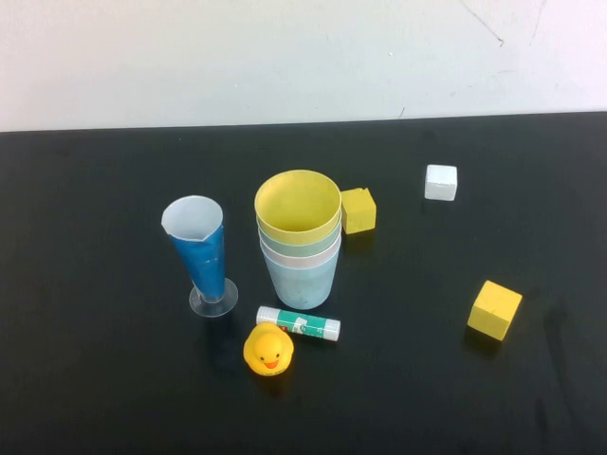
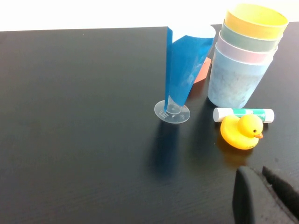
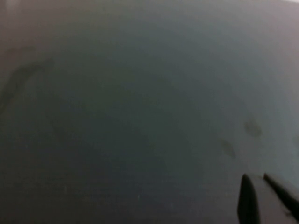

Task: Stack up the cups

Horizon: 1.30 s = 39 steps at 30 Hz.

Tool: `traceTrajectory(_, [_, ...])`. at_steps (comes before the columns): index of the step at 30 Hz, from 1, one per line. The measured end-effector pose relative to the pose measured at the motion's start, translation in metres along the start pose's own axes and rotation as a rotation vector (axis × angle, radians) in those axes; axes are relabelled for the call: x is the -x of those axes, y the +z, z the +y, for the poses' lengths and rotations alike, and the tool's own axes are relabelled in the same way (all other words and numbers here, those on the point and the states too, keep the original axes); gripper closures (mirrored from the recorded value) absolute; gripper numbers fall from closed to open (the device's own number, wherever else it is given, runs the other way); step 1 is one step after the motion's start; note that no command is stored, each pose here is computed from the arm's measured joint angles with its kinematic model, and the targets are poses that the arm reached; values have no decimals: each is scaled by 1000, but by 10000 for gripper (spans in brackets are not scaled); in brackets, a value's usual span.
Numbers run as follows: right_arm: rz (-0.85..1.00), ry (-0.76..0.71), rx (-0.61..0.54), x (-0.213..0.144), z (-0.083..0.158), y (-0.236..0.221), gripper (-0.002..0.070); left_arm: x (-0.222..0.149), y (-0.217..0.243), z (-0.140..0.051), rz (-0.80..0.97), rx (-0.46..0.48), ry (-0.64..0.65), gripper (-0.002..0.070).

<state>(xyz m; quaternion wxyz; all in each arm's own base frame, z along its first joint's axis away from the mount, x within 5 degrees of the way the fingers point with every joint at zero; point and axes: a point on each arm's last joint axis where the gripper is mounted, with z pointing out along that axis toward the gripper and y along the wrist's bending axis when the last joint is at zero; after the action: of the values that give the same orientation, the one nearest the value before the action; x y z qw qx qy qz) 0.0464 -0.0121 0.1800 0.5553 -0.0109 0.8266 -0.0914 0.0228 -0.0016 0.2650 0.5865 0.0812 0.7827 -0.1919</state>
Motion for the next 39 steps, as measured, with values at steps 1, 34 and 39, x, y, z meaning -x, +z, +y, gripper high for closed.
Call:
traceTrajectory(1, [7,20,-3,-1,0,0,678,0,0,0,0,0,0,673])
traceTrajectory(34, [-21,-44,-84,-8,0,7,678,0,0,0,0,0,0,673])
traceTrajectory(39, [-31,-25,-39,-8,2,7,678,0,0,0,0,0,0,673])
